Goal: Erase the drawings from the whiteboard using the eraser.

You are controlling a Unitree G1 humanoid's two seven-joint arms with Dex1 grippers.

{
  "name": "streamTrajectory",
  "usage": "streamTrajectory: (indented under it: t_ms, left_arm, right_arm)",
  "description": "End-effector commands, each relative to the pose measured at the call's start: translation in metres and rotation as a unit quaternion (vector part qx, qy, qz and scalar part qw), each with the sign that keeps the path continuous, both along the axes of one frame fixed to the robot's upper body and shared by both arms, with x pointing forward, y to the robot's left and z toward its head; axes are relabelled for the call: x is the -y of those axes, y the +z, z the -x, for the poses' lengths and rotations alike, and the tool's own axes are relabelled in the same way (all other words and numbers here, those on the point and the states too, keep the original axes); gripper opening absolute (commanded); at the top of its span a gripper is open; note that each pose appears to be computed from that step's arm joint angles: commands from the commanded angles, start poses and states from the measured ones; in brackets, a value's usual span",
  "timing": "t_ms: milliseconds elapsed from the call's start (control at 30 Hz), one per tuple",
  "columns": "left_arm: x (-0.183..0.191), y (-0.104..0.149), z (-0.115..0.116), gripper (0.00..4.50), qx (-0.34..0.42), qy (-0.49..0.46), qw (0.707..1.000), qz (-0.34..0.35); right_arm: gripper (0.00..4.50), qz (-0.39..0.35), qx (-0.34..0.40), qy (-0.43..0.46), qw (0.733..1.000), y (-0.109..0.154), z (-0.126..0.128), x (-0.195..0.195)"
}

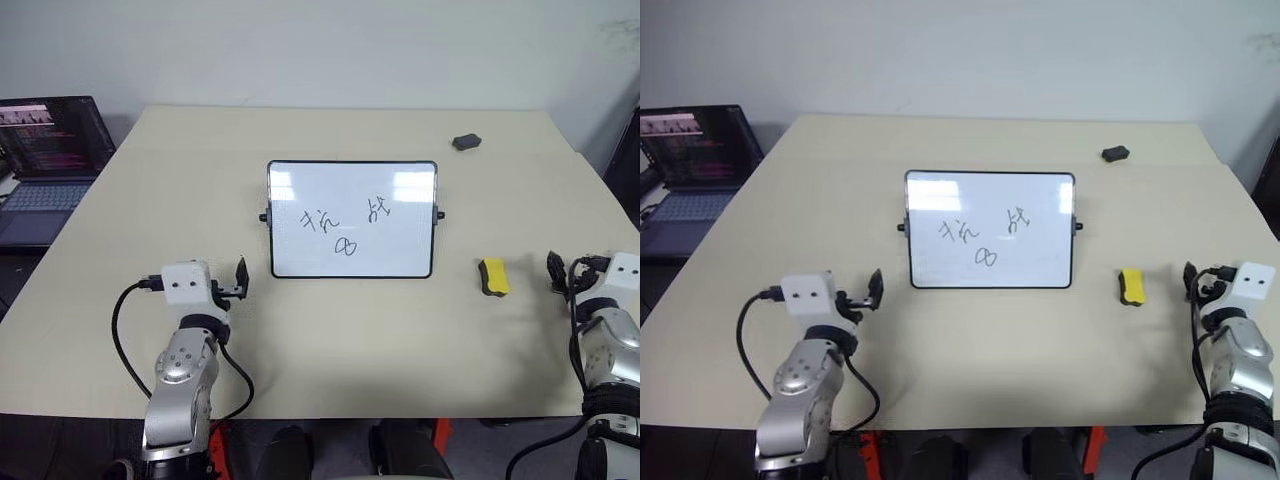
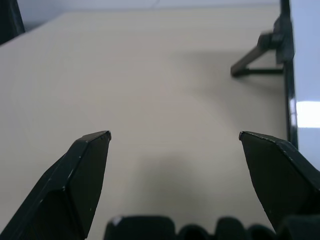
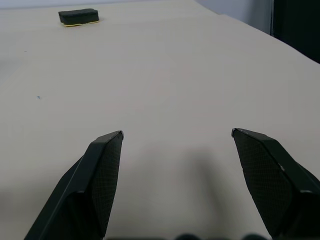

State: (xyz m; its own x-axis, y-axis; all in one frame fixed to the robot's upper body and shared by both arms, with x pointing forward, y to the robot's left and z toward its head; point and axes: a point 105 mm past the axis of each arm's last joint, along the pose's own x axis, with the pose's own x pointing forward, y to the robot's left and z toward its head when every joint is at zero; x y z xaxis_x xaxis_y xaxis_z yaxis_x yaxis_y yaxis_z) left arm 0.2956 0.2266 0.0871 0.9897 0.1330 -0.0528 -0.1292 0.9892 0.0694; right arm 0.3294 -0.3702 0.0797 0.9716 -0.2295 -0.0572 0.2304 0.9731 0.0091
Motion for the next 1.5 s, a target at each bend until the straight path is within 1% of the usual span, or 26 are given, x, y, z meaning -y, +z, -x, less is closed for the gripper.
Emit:
streamTrajectory:
  t_ms: [33,100,167,233,300,433,500,567,633,700,733,800,867,900,933,1000,1067,1167,1233,1333,1400,1500]
  left_arm:
    - [-0.004,0.015,0.001,4.5,0.025,0.001,1.0,-0.009]
    - [-0.007,0.013,0.001,4.5,0.028,0.008,1.0,-0.013]
    - [-0.013,0.013,0.007,4.5,0.033,0.023,0.999,-0.005]
    - [-0.013,0.014,0.013,4.5,0.033,0.019,0.999,-0.002]
    - [-0.013,0.011,0.016,4.5,0.027,0.006,1.0,-0.011]
    - [-0.03,0.022,0.021,4.5,0.04,0.001,0.999,-0.009]
    - [-0.032,0.028,0.022,4.5,0.033,-0.039,0.999,-0.007]
    - [-0.035,0.035,0.025,4.5,0.024,-0.084,0.996,-0.005]
    - [-0.029,0.05,0.024,4.5,0.022,-0.149,0.989,-0.009]
    - [-0.018,0.064,0.021,4.5,0.01,-0.222,0.974,-0.033]
    - [-0.018,0.068,0.021,4.5,0.004,-0.241,0.97,-0.038]
    - [-0.005,0.078,0.022,4.5,-0.003,-0.29,0.956,-0.035]
    - [0.017,0.087,0.027,4.5,-0.017,-0.365,0.93,-0.034]
    - [0.024,0.089,0.03,4.5,-0.023,-0.387,0.921,-0.034]
    - [0.027,0.091,0.031,4.5,-0.028,-0.401,0.915,-0.034]
    - [0.045,0.091,0.034,4.5,-0.044,-0.458,0.887,-0.033]
    - [0.056,0.09,0.034,4.5,-0.06,-0.5,0.863,-0.048]
    - [0.079,0.108,0.022,4.5,-0.029,-0.553,0.83,-0.064]
    - [0.096,0.114,0.019,4.5,-0.016,-0.586,0.808,-0.063]
    - [0.12,0.108,0.021,4.5,-0.021,-0.643,0.762,-0.073]
    - [0.131,0.102,0.02,4.5,-0.023,-0.668,0.739,-0.085]
    - [0.143,0.096,0.02,4.5,-0.024,-0.695,0.711,-0.102]
  right_arm:
    - [3.76,0.008,0.012,0.002,1.0,0.015,0.0,0.003]
    - [3.76,-0.002,0.012,0.001,1.0,0.014,-0.002,0.002]
    - [3.76,-0.003,0.009,0.0,1.0,0.011,-0.001,-0.001]
    - [3.76,0.008,0.014,0.025,1.0,0.016,-0.003,-0.012]
    - [3.76,0.003,0.024,0.028,0.999,0.021,-0.003,-0.016]
    - [3.76,0.003,0.036,0.035,0.999,0.021,0.001,-0.031]
    - [3.76,0.003,0.064,0.046,0.997,0.032,0.003,-0.04]
    - [3.76,-0.006,0.087,0.04,0.995,0.04,0.011,-0.048]
    - [3.76,-0.017,0.103,0.043,0.994,0.049,0.019,-0.058]
    - [3.76,-0.023,0.119,0.038,0.992,0.058,0.027,-0.062]
    - [3.76,-0.025,0.123,0.036,0.991,0.061,0.03,-0.066]
    - [3.76,-0.032,0.123,0.036,0.991,0.062,0.035,-0.066]
    - [3.76,-0.048,0.118,0.037,0.991,0.064,0.039,-0.067]
    - [3.76,-0.058,0.115,0.041,0.991,0.065,0.041,-0.069]
    - [3.76,-0.065,0.112,0.043,0.991,0.066,0.042,-0.071]
    - [3.76,-0.056,0.092,0.066,0.992,0.068,0.045,-0.081]
    - [3.76,-0.044,0.07,0.069,0.994,0.067,0.051,-0.086]
    - [3.76,-0.037,0.063,0.102,0.992,0.07,0.058,-0.105]
    - [3.76,-0.039,0.053,0.095,0.993,0.068,0.062,-0.105]
    - [3.76,-0.047,0.023,0.112,0.992,0.061,0.067,-0.116]
    - [3.76,-0.057,0.007,0.119,0.991,0.059,0.068,-0.124]
    - [3.76,-0.051,-0.018,0.129,0.99,0.059,0.067,-0.132]
